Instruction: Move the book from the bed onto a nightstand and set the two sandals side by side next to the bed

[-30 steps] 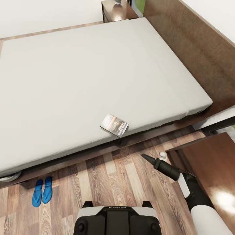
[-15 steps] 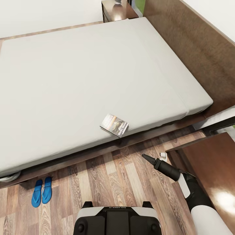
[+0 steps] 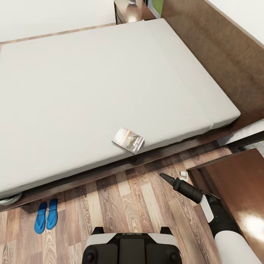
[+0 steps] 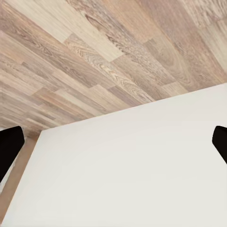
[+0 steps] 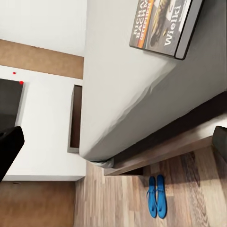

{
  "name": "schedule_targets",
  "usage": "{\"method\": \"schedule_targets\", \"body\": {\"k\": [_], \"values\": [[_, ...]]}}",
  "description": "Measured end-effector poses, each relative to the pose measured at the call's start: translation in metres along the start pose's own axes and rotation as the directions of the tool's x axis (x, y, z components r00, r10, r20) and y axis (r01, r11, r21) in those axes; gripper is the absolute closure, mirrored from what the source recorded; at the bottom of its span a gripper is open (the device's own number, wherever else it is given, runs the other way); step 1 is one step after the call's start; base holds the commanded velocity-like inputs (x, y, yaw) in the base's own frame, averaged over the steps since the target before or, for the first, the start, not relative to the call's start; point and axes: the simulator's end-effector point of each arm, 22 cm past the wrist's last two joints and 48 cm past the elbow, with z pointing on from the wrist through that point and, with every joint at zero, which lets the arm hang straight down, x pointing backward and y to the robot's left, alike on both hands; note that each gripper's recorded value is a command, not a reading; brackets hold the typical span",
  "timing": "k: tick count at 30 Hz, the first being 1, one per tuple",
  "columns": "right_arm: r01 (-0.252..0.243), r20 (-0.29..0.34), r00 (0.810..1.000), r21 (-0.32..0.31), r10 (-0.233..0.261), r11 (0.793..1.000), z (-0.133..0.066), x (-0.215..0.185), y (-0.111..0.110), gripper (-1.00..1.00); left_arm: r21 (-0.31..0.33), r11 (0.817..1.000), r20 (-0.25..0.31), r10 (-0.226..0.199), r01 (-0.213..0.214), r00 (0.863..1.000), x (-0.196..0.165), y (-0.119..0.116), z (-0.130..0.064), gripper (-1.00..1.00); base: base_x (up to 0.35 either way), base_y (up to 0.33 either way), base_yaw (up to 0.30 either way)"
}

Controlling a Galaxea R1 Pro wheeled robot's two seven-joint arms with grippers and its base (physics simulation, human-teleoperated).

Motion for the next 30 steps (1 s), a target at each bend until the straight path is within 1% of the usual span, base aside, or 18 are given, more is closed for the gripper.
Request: {"method": "schedule_targets", "body": {"k": [12,30], "values": [[-0.002,0.0,1.0,-0.003,0.002,1.0,0.006,0.004,-0.015,-1.0,-0.033,0.999,-0.009,0.001,-0.001,1.0,-0.009,0.004,0.012,-1.0,0.0,0.0,0.0],[-0.002,0.001,1.0,-0.006,0.002,1.0,0.015,0.01,-0.039,-1.0,-0.042,0.999,-0.013,0.001,-0.001,1.0,-0.025,0.001,0.031,-1.0,0.0,0.0,0.0]]}}
